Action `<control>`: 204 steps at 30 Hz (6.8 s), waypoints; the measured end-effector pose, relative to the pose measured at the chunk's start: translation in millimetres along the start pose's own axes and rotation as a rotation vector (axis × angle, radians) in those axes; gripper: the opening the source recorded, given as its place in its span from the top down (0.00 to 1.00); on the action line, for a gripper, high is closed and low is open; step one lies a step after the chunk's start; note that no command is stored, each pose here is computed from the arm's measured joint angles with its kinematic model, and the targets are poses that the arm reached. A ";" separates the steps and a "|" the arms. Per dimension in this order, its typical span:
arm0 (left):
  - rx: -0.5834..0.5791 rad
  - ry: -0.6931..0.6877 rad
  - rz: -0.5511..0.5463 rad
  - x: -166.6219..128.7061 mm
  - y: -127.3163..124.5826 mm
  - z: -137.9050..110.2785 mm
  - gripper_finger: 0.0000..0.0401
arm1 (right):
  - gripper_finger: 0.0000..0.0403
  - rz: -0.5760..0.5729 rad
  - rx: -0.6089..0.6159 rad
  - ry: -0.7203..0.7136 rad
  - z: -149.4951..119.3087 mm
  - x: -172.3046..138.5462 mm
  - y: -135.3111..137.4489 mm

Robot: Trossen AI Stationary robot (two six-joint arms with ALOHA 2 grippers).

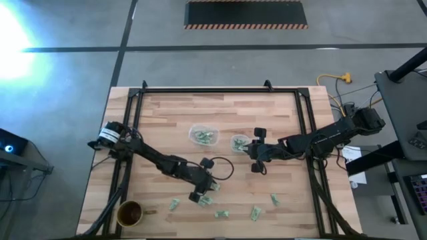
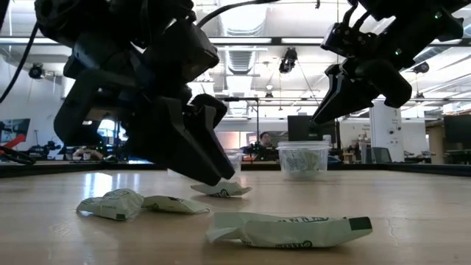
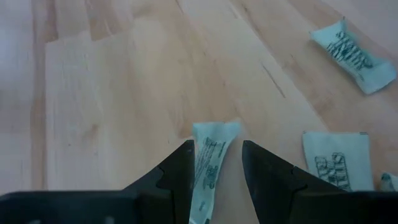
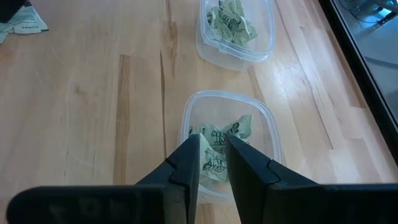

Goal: Pick and place items into bin
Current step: Put the green stevia packet into the left transparent bin, then put the green stevia packet into the right transparent bin

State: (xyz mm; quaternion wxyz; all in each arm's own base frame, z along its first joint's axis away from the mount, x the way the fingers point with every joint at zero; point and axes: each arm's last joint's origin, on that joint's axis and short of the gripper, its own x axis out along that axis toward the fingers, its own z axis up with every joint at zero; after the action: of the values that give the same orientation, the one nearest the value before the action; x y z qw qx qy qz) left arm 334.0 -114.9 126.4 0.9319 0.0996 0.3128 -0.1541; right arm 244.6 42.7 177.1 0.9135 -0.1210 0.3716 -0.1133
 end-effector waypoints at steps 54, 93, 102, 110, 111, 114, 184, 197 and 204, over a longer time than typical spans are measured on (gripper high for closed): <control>-0.073 0.148 0.766 -67.1 105.1 10.2 1.00 | 0.83 0.000 -0.002 0.000 -1.8 0.5 0.2; -0.198 0.254 0.796 -77.9 118.9 -5.4 0.74 | 0.83 -0.001 -0.010 0.015 -7.4 1.7 0.6; -0.135 0.091 0.708 -100.9 76.7 28.5 0.74 | 0.83 0.147 -0.010 0.018 -7.5 1.4 4.9; -0.023 -0.012 0.565 -109.1 18.3 46.5 0.74 | 0.83 0.451 0.019 -0.037 -1.5 -3.9 18.6; -0.004 -0.015 0.561 -109.3 14.0 47.2 0.74 | 0.83 0.497 0.020 -0.051 -0.1 -5.8 22.0; 0.022 -0.018 0.580 -110.4 6.2 48.2 0.74 | 0.83 0.620 0.008 -0.087 2.7 -13.2 34.5; 0.018 -0.005 0.600 -107.2 5.6 45.3 0.74 | 0.86 0.471 0.214 0.384 -83.7 -71.6 138.7; 0.022 0.006 0.599 -105.9 5.2 40.6 0.74 | 0.98 0.452 0.097 0.318 -83.3 -70.5 137.9; 0.006 0.004 0.599 -105.4 5.2 38.6 0.74 | 0.98 0.414 -0.026 0.203 -72.0 -73.1 139.2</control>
State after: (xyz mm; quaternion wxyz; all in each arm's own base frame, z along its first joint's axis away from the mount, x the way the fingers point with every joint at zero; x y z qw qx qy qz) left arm 277.4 -97.2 221.8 0.9350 0.1906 0.2708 0.1270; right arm 159.0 186.2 132.2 0.8737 -0.0419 0.4797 0.0697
